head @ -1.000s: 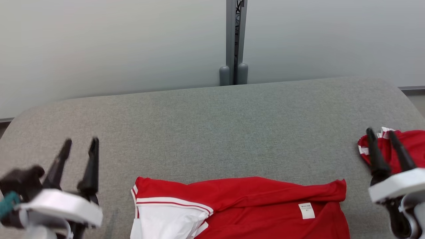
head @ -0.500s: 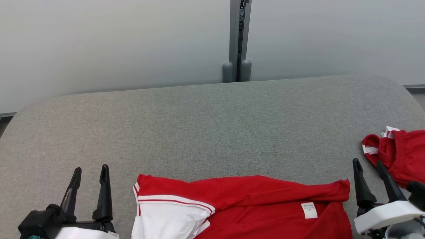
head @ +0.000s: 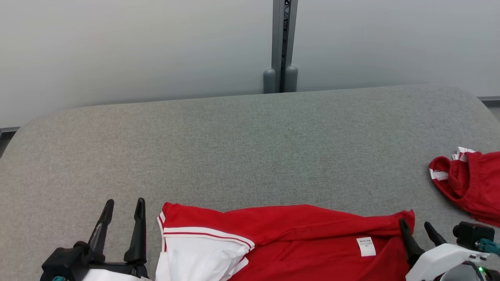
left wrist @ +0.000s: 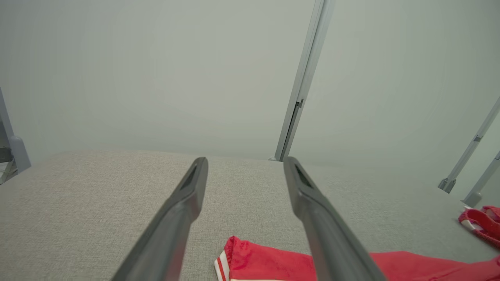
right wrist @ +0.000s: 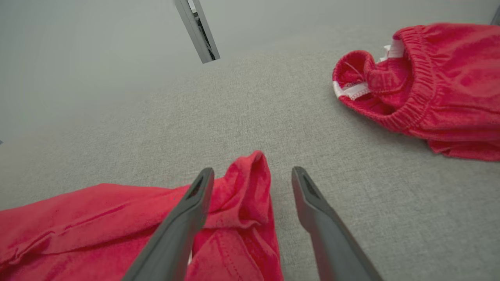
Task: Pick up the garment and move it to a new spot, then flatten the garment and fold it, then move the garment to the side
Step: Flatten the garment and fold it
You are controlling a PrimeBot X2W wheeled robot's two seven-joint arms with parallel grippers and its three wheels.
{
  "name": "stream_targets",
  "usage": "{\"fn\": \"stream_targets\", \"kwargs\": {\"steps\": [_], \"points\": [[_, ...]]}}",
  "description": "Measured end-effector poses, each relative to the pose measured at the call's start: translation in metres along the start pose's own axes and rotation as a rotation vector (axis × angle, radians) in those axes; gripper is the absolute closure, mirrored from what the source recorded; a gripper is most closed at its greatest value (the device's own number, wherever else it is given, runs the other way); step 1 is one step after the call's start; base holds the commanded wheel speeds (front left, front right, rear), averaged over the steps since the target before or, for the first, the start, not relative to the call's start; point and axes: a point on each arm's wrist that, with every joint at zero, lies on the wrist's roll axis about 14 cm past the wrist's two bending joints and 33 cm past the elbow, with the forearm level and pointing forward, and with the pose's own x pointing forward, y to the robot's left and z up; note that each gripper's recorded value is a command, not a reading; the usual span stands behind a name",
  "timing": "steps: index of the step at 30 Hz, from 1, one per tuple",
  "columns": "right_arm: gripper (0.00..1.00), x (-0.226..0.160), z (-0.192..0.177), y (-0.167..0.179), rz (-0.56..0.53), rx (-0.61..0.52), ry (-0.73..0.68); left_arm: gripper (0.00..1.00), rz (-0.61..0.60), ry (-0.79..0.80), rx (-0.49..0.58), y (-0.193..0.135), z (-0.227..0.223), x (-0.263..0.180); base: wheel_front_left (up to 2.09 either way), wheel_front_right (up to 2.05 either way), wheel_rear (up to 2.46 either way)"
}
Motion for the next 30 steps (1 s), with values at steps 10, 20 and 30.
{"fn": "stream_targets", "kwargs": {"steps": [10,20,30], "points": [[0.0,-0.002,-0.051,-0.007,-0.041,0.064,0.177,0.0,0.013,0.011,0.011,0.007,-0.004,-0.004,0.0,0.0,0.0],[0.0,0.006,-0.063,0.01,-0.014,0.119,0.216,0.0,0.004,0.021,0.016,0.006,-0.008,-0.002,0.0,0.0,0.0],[1.0,0.011,-0.066,0.018,0.005,0.141,0.218,0.0,0.012,0.02,0.02,0.008,-0.008,-0.005,0.0,0.0,0.0]]}}
